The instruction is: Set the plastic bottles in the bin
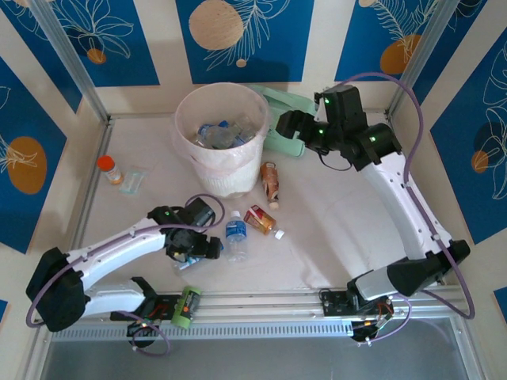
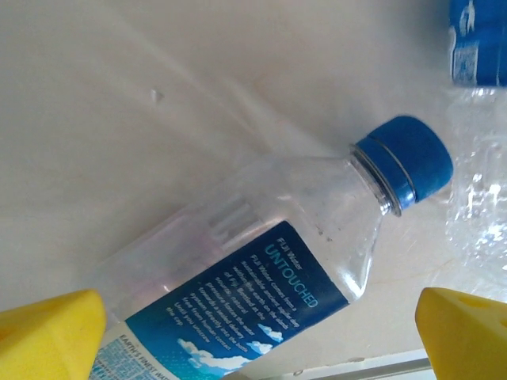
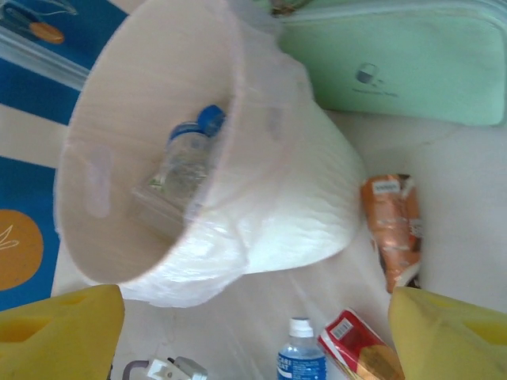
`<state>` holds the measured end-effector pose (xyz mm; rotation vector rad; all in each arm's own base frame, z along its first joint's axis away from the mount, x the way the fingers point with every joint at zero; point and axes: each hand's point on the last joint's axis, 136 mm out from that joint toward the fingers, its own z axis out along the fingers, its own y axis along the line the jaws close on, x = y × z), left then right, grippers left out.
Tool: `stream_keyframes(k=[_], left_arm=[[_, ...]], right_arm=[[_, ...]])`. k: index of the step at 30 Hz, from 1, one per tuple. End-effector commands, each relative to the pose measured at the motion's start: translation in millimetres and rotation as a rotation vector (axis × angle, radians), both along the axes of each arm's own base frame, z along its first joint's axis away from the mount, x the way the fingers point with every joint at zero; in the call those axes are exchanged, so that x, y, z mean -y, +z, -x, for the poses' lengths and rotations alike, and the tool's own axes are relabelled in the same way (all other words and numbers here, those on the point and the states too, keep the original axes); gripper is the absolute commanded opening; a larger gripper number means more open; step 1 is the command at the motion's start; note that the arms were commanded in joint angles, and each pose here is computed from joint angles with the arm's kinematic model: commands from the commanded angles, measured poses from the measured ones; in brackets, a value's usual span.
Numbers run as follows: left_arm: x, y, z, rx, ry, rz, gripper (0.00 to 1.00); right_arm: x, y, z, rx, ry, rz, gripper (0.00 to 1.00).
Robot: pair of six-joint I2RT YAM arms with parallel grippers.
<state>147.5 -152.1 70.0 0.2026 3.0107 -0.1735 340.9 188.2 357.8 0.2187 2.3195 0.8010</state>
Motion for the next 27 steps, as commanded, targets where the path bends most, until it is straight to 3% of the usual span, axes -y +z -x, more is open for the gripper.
stream_keyframes(k=[1, 9, 17, 20, 27], left_arm=[[1, -6, 10, -0.03, -0.059, -0.026, 1.0], [-19, -20, 8, -0.06, -0.021, -0.198, 1.0], [-11, -31, -7, -0.053, 0.01, -0.21, 0.96], [-9, -36, -11, -0.062, 0.005, -0.217, 0.91], [-3, -41, -14, -0.091, 0.003, -0.199, 0.67]], right_arm=[[10, 0, 9, 0.003, -0.018, -0.052, 0.89], [27, -21, 20, -0.048, -0.047, -0.071, 0.92], [36, -25, 25, -0.062, -0.057, -0.067, 0.92], [38, -27, 27, -0.067, -0.058, -0.063, 0.93], [42, -47, 33, -0.109, -0.064, -0.051, 0.89]])
